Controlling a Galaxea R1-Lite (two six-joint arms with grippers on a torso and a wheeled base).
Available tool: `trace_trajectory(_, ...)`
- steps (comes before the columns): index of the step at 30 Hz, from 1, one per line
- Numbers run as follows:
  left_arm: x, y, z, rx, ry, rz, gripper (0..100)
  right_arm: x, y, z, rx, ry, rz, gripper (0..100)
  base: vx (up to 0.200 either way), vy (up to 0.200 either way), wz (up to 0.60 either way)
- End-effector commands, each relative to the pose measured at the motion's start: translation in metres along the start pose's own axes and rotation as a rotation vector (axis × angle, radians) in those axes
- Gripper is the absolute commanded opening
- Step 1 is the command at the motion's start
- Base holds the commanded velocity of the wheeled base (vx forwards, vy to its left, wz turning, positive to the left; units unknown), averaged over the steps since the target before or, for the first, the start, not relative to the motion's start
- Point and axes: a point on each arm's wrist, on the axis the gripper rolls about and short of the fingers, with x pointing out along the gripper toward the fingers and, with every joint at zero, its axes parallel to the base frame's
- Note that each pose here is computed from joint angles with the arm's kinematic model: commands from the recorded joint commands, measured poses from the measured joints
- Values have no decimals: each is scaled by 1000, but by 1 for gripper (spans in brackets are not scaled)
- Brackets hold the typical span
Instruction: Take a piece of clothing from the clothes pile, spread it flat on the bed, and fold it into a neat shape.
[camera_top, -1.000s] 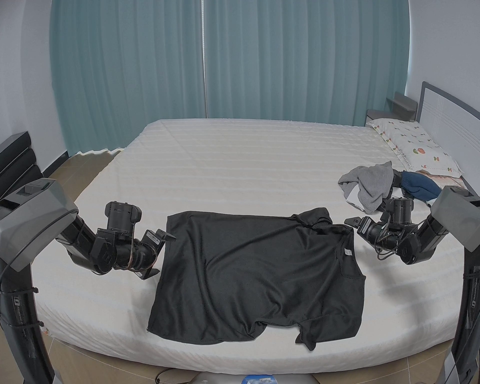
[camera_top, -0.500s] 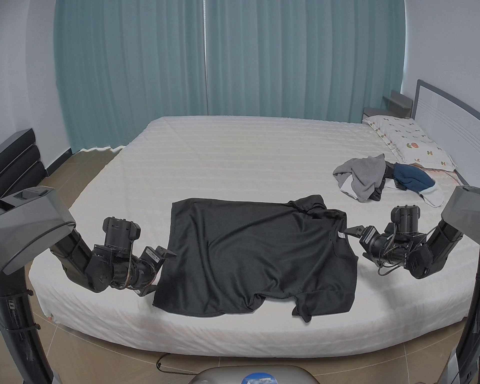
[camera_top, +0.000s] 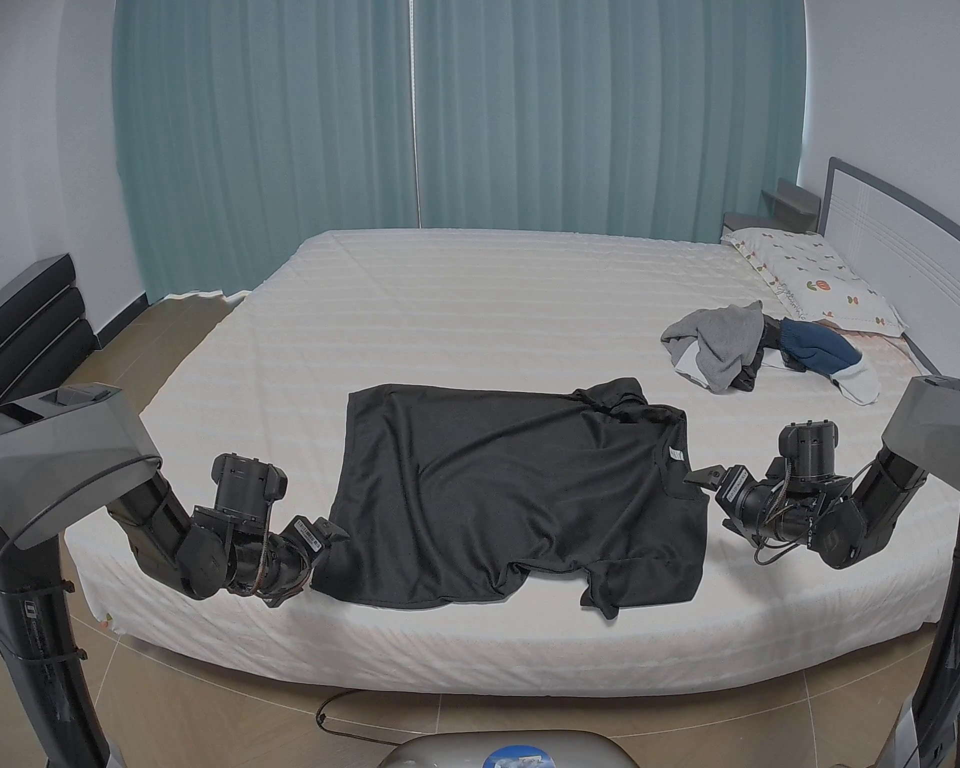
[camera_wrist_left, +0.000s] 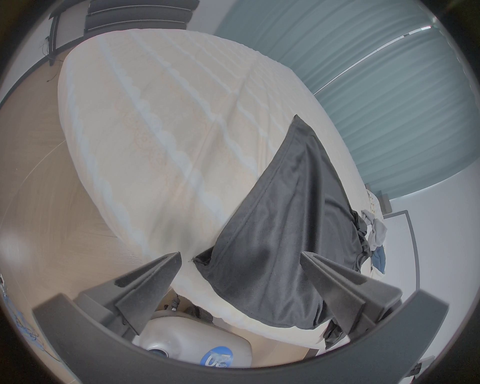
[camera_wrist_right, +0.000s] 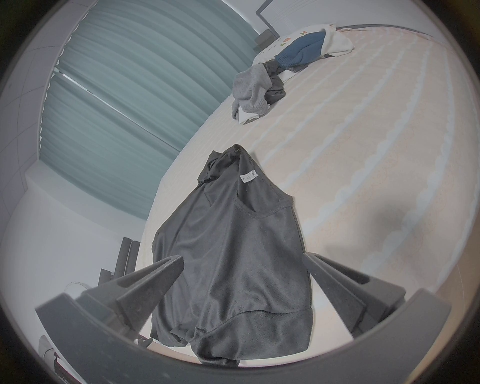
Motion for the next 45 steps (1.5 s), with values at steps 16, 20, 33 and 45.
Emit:
trace_trajectory(16,14,1,-5,80,12,17,100,-1,-3,-14,-74,44,-17,100,0,0,0)
trace_trajectory(20,22,-1,-9,100,-20,50,100,-1,-3,-15,-94,49,-18,100,0,0,0)
trace_trajectory(33,9,-5,-2,114,-93,64,0,0,-14,-27,-128,107,-62,100,0,0,0)
trace_trajectory(45,-10,-11,17,85,-159,23,0,11,-25,-36,-128,166,-112,100,0,0,0)
